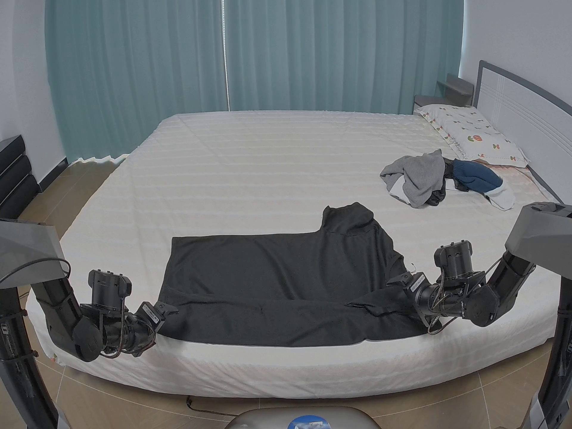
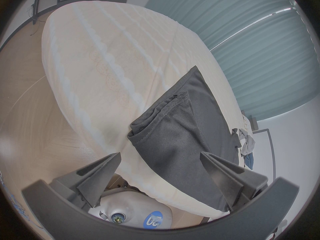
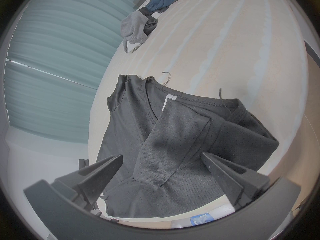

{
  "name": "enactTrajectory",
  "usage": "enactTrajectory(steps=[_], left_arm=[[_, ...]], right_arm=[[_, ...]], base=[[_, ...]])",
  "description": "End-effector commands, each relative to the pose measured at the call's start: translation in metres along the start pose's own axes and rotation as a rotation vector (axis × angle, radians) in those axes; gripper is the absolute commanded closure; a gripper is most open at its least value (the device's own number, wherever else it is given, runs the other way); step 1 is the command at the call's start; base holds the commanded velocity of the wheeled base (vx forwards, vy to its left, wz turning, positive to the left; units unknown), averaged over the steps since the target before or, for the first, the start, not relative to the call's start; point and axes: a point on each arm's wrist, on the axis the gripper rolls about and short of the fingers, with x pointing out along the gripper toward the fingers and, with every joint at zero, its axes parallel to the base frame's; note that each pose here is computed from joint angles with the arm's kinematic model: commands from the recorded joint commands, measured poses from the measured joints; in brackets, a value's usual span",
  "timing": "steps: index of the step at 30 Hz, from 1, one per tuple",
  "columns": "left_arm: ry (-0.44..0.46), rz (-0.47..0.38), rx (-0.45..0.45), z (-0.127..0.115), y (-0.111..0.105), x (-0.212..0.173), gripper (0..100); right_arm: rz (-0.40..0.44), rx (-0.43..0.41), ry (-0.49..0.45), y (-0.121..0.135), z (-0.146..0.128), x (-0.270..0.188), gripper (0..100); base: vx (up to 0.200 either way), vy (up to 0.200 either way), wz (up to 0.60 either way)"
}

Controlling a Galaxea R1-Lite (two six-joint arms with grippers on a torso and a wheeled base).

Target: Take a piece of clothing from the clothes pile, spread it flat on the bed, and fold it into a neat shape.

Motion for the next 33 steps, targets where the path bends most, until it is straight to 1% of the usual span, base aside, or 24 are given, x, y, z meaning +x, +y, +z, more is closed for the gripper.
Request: enactTrajectory(steps=[1, 7, 11, 12, 19, 29, 33], left_arm=[[0.001, 0.002, -0.001, 0.000, 0.000, 0.001, 0], [0.002, 0.004, 0.001, 0.000, 0.001, 0.001, 0], [0.003, 0.003, 0.002, -0.001, 0.000, 0.001, 0], [0.001, 0.004, 0.001, 0.000, 0.001, 0.001, 0], [0.002, 0.004, 0.002, -0.001, 0.000, 0.001, 0], [0.003, 0.005, 0.004, -0.001, 0.001, 0.001, 0], [0.005, 0.006, 0.007, -0.002, 0.001, 0.001, 0]], right_arm=[[-0.004, 0.000, 0.004, -0.001, -0.001, 0.004, 0], [-0.008, -0.004, 0.012, -0.001, -0.004, 0.013, 0], [0.000, 0.000, -0.004, 0.000, -0.001, 0.017, 0], [-0.001, 0.001, -0.005, 0.000, -0.001, 0.017, 100], [-0.002, 0.013, -0.024, -0.002, 0.005, 0.015, 100], [0.004, 0.027, -0.027, 0.002, 0.006, 0.003, 100], [-0.006, 0.028, -0.026, -0.002, 0.006, 0.002, 100]], base=[[0.000, 0.000, 0.00], [0.000, 0.000, 0.00], [0.000, 0.000, 0.00], [0.000, 0.000, 0.00], [0.000, 0.000, 0.00], [0.000, 0.000, 0.00], [0.000, 0.000, 0.00]])
